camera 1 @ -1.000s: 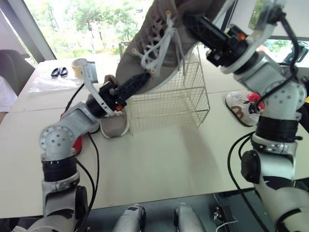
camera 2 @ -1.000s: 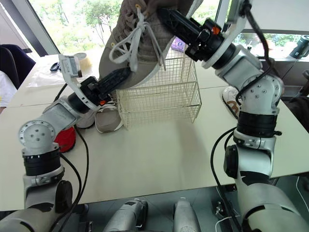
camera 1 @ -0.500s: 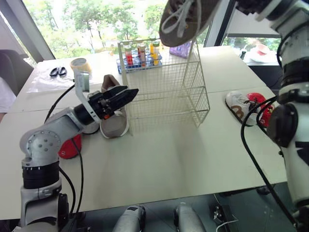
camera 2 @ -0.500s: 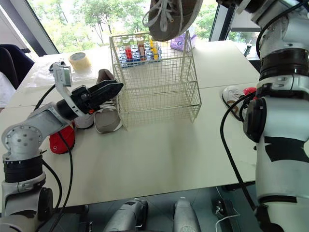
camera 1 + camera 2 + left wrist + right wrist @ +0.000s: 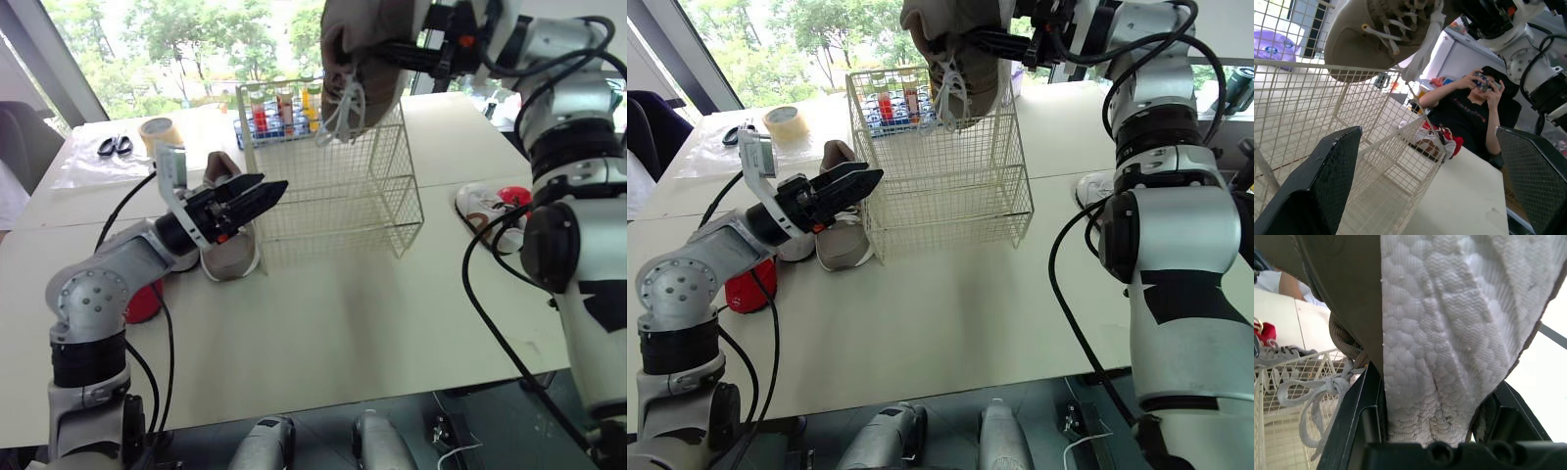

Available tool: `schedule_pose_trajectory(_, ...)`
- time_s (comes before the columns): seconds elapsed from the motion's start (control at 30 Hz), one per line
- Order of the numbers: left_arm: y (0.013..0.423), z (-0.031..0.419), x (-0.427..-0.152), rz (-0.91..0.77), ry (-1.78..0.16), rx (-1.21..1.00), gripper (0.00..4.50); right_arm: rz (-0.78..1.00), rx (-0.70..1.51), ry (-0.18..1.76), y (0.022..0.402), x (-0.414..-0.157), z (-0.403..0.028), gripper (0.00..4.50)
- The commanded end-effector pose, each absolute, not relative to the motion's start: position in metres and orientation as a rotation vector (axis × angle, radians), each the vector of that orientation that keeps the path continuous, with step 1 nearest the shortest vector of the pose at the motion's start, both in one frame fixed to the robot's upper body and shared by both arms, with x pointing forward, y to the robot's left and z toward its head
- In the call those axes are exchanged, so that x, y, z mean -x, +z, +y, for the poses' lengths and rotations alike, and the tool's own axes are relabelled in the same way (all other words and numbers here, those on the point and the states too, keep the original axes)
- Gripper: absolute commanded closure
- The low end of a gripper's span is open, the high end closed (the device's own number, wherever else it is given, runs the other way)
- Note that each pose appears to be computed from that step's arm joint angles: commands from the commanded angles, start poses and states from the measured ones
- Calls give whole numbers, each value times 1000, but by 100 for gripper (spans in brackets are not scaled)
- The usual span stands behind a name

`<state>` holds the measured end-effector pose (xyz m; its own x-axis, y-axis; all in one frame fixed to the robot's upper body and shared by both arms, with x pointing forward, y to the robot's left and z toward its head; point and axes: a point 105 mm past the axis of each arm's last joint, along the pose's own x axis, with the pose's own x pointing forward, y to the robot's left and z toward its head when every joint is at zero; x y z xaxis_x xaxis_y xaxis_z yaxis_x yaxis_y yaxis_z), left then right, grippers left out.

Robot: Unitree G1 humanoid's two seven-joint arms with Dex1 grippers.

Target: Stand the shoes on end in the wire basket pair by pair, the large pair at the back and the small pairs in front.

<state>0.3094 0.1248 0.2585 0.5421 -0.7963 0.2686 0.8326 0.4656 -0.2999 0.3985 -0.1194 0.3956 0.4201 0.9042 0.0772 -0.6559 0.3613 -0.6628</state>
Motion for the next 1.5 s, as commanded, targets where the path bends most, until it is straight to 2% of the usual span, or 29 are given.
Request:
schedule_pose_trajectory(0.03, 268, 123, -302, -145, -1015, 408, 3, -423, 625, 1056, 391, -403, -115, 283)
schedule_pose_trajectory(0.07, 268, 123, -302, -146, -1015, 406, 3, -409, 623, 1049, 387, -405, -115, 283)
schedule_pose_trajectory(0.27, 269, 123, -300, -148, -1008, 401, 0, -393, 590, 1009, 381, -412, -116, 2)
schedule_pose_trajectory(0.43, 269, 122, -299, -147, -1009, 401, 0, -428, 455, 951, 394, -415, -125, 2)
schedule_pose_trajectory(0.67, 266, 116, -300, -135, -1026, 408, 0, -471, 122, 947, 405, -416, -133, 2)
schedule_pose_trajectory(0.8, 266, 115, -301, -133, -1028, 408, 0, -469, 127, 923, 398, -419, -135, 2)
schedule_pose_trajectory(1.0, 263, 118, -303, -120, -1007, 385, 0, -454, 421, 827, 369, -423, -105, 2)
schedule_pose_trajectory(1.1, 263, 120, -304, -120, -1005, 382, 0, -471, 464, 797, 356, -417, -86, 2)
schedule_pose_trajectory(1.17, 265, 121, -305, -122, -1007, 381, 0, -484, 492, 701, 352, -420, -80, 2)
schedule_pose_trajectory(1.27, 264, 122, -303, -118, -1022, 361, 0, -508, 467, 560, 354, -426, -73, 2)
schedule_pose_trajectory(1.5, 262, 120, -303, -112, -1030, 346, 0, -552, 343, 429, 366, -429, -59, 2)
